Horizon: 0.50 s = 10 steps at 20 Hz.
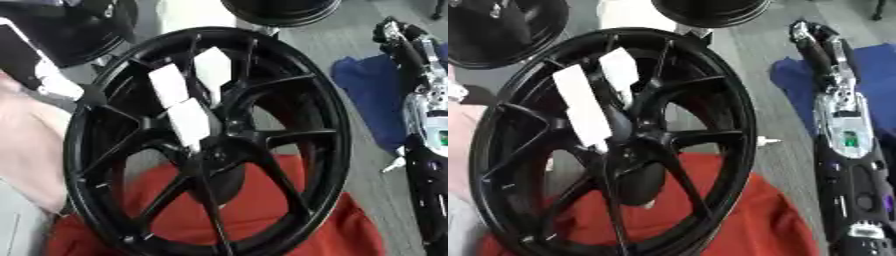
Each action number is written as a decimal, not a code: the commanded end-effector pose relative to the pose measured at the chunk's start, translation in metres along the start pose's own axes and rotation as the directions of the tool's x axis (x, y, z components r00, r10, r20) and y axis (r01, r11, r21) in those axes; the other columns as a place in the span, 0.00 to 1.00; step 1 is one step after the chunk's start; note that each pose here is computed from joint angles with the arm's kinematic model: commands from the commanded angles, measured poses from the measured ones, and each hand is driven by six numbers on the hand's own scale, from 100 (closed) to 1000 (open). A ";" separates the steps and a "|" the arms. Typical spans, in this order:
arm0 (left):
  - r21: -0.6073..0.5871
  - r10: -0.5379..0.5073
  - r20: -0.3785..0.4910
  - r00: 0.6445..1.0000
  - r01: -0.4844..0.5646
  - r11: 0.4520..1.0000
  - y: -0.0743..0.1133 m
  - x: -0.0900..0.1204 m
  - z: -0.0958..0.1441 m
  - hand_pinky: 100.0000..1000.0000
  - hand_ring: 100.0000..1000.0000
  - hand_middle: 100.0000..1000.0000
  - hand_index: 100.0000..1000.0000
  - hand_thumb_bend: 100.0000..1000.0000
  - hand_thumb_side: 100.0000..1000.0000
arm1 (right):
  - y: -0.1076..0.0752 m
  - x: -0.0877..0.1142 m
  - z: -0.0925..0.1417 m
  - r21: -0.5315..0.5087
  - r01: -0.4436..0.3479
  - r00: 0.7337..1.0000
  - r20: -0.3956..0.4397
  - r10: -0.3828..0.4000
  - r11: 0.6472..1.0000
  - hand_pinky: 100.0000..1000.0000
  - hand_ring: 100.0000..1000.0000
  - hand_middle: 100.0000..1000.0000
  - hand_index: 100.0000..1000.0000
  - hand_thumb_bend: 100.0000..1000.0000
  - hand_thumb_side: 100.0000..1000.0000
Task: Pull the pin out of the wheel hub.
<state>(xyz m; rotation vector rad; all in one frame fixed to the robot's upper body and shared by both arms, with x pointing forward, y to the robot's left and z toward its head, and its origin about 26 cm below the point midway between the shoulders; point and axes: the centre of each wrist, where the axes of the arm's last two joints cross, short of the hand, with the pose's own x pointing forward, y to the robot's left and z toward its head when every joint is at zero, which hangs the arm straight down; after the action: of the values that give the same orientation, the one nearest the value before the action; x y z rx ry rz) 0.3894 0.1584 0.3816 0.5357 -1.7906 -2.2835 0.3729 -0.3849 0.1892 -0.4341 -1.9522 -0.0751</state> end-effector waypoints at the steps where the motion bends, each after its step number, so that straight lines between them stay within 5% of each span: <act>1: -0.096 -0.114 0.086 0.990 0.122 0.988 0.010 -0.002 0.003 0.78 0.75 0.74 0.79 0.48 0.34 | 0.002 0.015 -0.006 0.012 -0.008 0.999 0.052 0.007 1.000 0.91 0.78 0.63 0.62 0.00 0.50; 10: -0.094 -0.100 0.139 0.985 0.114 0.989 0.005 -0.006 -0.007 0.77 0.74 0.72 0.77 0.47 0.13 | 0.010 0.023 -0.009 0.037 0.007 0.997 0.076 -0.010 0.999 0.91 0.78 0.63 0.62 0.00 0.50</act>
<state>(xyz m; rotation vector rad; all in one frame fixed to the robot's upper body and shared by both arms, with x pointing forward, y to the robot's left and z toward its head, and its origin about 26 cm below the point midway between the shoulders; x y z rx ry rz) 0.4001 0.1522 0.3739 0.4701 -1.8334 -2.2691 0.3775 -0.3739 0.1964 -0.3979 -1.9807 -0.0522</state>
